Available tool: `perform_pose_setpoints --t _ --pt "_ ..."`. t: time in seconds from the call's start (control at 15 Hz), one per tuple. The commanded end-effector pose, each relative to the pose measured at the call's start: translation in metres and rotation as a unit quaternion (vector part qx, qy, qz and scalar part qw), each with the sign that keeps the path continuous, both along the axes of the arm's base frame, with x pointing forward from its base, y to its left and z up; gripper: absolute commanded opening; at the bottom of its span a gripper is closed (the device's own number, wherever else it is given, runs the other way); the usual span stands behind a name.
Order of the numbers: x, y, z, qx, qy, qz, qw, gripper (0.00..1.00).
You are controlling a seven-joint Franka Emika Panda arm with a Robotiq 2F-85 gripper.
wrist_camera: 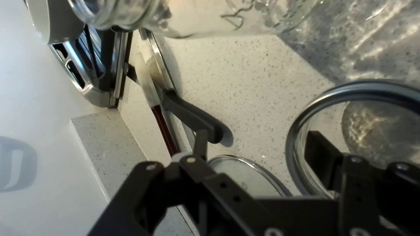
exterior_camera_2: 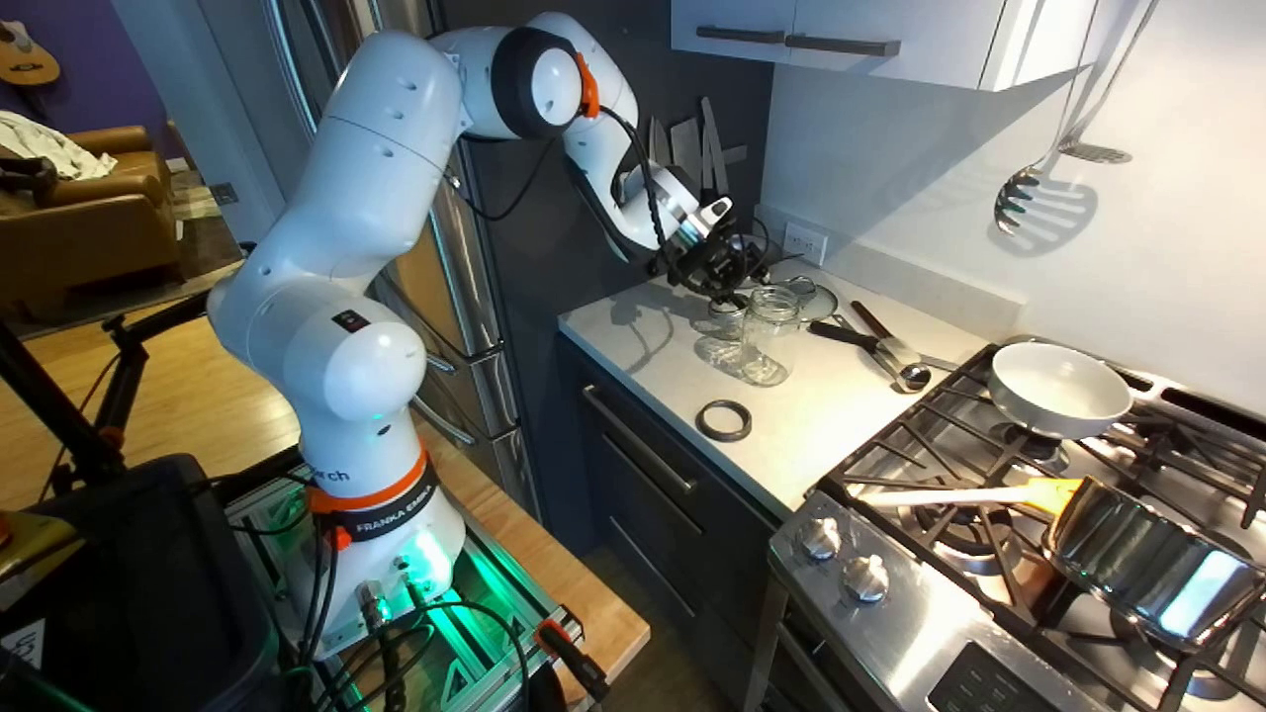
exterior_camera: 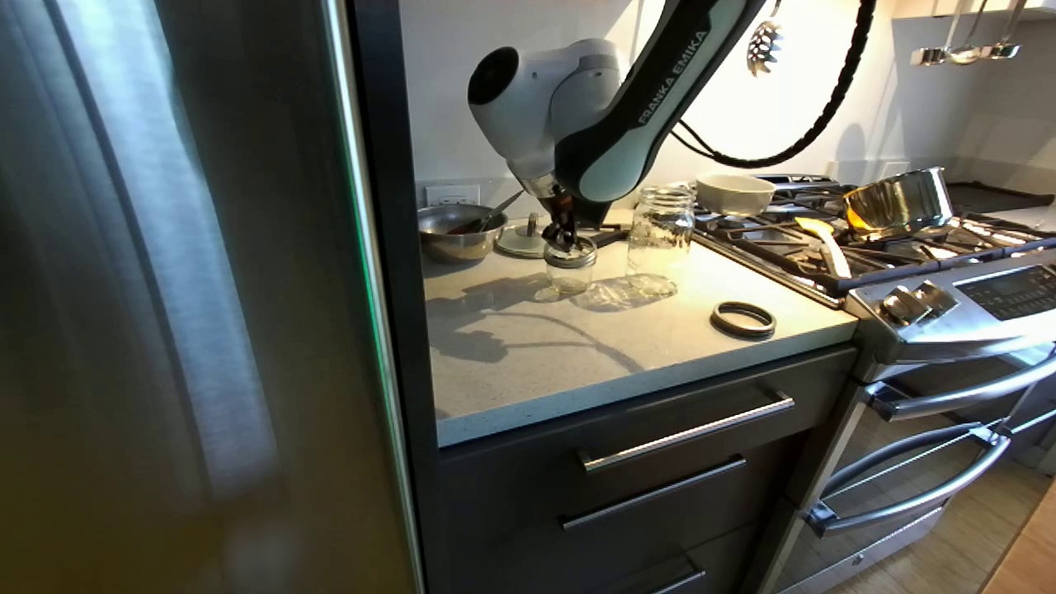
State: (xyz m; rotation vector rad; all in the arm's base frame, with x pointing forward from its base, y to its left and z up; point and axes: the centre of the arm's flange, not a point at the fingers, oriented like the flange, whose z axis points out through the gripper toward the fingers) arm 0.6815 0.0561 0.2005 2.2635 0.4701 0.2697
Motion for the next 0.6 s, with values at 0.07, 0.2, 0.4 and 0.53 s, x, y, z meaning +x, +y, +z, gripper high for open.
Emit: perform_pose_setpoints --t 0.07,0.2,0.4,0.53 --pt "0.0056 -0.0055 0.0039 0.009 -0.001 -0.015 0.9998 0.81" --pt "0.0061 -0.0069 0.0052 0.011 -0.002 -0.02 0.9998 0.82" --pt "0.0061 -0.0094 0.007 0.014 -0.003 -0.027 0.9995 0.84" --pt "0.0063 -0.0115 0.0083 0.016 -0.004 -0.032 0.9994 0.86"
